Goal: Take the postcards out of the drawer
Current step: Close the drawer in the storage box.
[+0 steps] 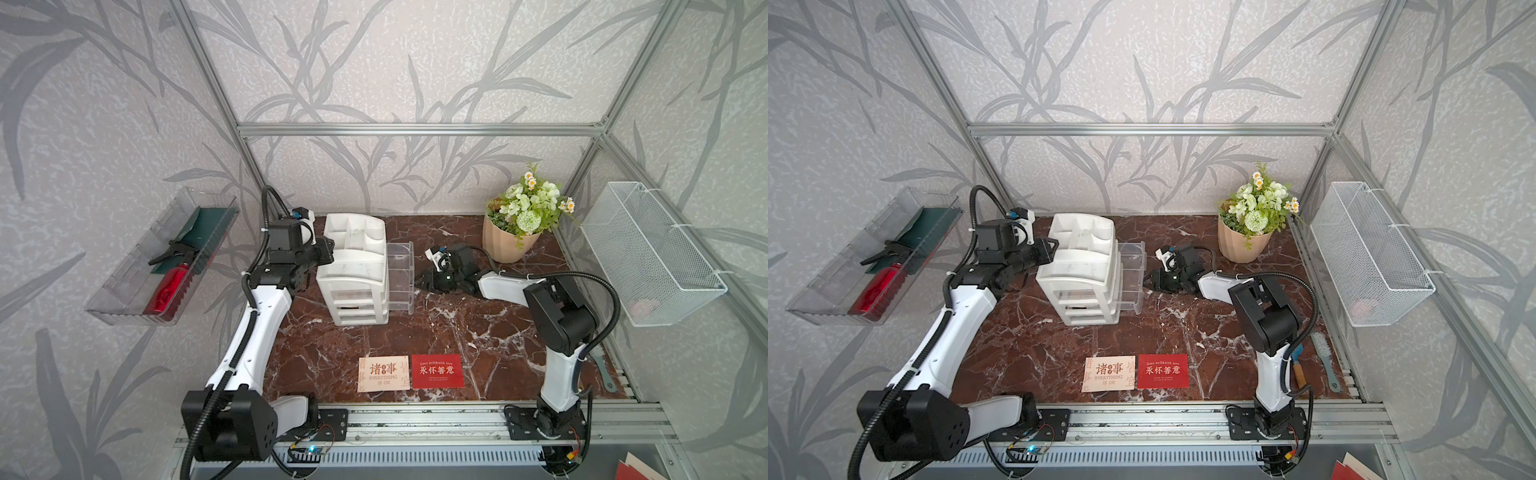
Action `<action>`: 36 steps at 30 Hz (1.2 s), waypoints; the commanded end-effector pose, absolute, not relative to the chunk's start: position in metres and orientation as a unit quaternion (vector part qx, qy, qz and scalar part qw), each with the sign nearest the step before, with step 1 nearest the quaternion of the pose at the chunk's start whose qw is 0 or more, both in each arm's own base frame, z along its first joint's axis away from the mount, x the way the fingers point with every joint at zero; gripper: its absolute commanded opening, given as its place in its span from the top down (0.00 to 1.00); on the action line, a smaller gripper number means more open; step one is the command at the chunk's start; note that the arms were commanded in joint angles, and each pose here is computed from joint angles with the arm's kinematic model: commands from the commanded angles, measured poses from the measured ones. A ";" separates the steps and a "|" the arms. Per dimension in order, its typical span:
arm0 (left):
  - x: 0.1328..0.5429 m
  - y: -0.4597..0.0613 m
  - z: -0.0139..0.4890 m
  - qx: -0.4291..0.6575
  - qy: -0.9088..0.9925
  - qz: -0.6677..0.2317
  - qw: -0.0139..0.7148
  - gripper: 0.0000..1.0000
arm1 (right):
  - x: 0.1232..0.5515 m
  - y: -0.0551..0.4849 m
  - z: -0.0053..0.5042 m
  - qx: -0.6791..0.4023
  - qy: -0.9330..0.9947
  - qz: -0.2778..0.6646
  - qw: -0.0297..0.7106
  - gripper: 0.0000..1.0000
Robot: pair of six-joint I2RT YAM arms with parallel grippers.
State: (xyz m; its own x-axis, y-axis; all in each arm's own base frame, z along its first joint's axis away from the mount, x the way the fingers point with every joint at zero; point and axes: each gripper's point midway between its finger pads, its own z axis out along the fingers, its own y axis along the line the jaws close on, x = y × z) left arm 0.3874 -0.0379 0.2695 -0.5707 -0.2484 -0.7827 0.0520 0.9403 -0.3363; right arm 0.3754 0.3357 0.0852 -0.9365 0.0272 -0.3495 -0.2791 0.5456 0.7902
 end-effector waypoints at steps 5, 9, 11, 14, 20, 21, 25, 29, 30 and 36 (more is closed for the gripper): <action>0.378 -0.049 0.250 -0.039 0.891 -0.174 0.418 0.73 | 0.371 0.384 0.113 -0.118 0.833 0.512 0.172 0.57; 0.378 -0.049 0.250 -0.038 0.890 -0.175 0.418 0.73 | 0.368 0.398 0.113 -0.124 0.829 0.519 0.166 0.57; 0.378 -0.050 0.250 -0.038 0.890 -0.177 0.418 0.73 | 0.367 0.404 0.114 -0.128 0.827 0.522 0.165 0.57; 0.378 -0.051 0.250 -0.036 0.890 -0.178 0.418 0.73 | 0.364 0.412 0.116 -0.133 0.824 0.526 0.162 0.57; 0.378 -0.052 0.250 -0.035 0.889 -0.183 0.417 0.73 | 0.361 0.422 0.120 -0.135 0.816 0.538 0.159 0.57; 0.378 -0.052 0.250 -0.034 0.889 -0.183 0.418 0.73 | 0.361 0.424 0.120 -0.137 0.815 0.540 0.159 0.57; 0.377 -0.052 0.249 -0.035 0.890 -0.179 0.418 0.73 | 0.360 0.429 0.118 -0.138 0.815 0.541 0.154 0.57; 0.376 -0.049 0.250 -0.040 0.889 -0.173 0.422 0.73 | 0.363 0.420 0.117 -0.127 0.815 0.542 0.159 0.57; 0.376 -0.047 0.251 -0.043 0.889 -0.170 0.424 0.73 | 0.365 0.417 0.117 -0.122 0.814 0.545 0.160 0.56; 0.373 -0.040 0.266 -0.052 0.878 -0.156 0.449 0.65 | 0.369 0.396 0.118 -0.105 0.812 0.548 0.169 0.56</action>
